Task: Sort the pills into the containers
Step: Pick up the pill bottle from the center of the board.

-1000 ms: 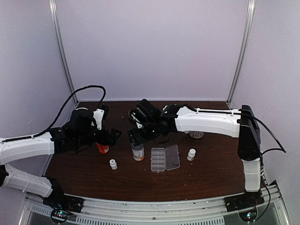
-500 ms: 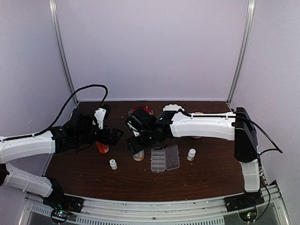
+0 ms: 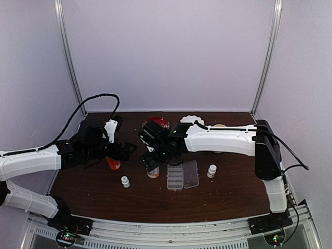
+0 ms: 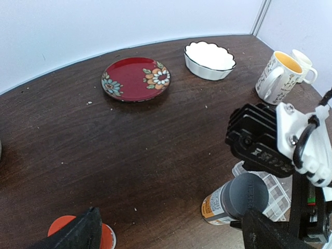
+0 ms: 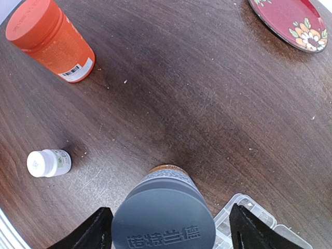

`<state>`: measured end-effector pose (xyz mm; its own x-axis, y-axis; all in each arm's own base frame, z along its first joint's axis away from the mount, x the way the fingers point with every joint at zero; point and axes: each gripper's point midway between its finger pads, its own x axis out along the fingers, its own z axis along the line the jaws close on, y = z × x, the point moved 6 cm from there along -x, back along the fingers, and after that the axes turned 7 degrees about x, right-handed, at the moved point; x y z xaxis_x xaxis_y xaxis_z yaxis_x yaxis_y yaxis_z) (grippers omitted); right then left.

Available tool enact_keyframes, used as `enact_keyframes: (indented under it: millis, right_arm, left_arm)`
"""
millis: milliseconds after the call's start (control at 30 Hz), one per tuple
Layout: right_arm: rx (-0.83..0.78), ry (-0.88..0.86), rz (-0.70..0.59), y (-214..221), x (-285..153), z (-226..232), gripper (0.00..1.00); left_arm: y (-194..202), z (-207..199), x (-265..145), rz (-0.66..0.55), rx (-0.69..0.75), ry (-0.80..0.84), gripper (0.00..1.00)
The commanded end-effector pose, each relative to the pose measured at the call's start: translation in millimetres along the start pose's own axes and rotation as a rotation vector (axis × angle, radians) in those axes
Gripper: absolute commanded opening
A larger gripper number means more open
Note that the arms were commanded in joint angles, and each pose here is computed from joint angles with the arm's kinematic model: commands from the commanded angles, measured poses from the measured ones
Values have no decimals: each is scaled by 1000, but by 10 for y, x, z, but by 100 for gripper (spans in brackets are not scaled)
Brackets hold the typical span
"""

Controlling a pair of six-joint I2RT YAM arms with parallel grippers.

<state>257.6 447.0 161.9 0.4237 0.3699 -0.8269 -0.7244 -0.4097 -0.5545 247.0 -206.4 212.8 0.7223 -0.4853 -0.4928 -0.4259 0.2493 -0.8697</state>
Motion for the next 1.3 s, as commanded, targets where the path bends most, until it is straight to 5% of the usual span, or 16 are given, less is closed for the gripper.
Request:
enact_keyframes:
  millis: [0, 133, 400, 633, 900, 1267]
  right_arm:
    - [-18, 15, -53, -115, -156, 32, 77]
    - [-20, 21, -46, -100, -148, 21, 61]
    - [-32, 10, -69, -120, -223, 75, 59]
    - [24, -60, -158, -253, -508, 65, 43]
    - [184, -251, -255, -449, -843, -257, 36]
    - [271, -533, -347, -532, -1197, -510, 35]
  left_arm:
    - [-198, -4, -49, -63, 7, 7, 97]
    - [-196, -5, -46, -65, 1, 11, 98]
    - [-175, -21, -32, -56, 1, 23, 97]
    - [-180, -100, -36, -78, 0, 97, 97]
    - [-479, -233, -192, -262, 92, 206, 98]
    - [-464, -445, -284, -585, 478, 307, 98]
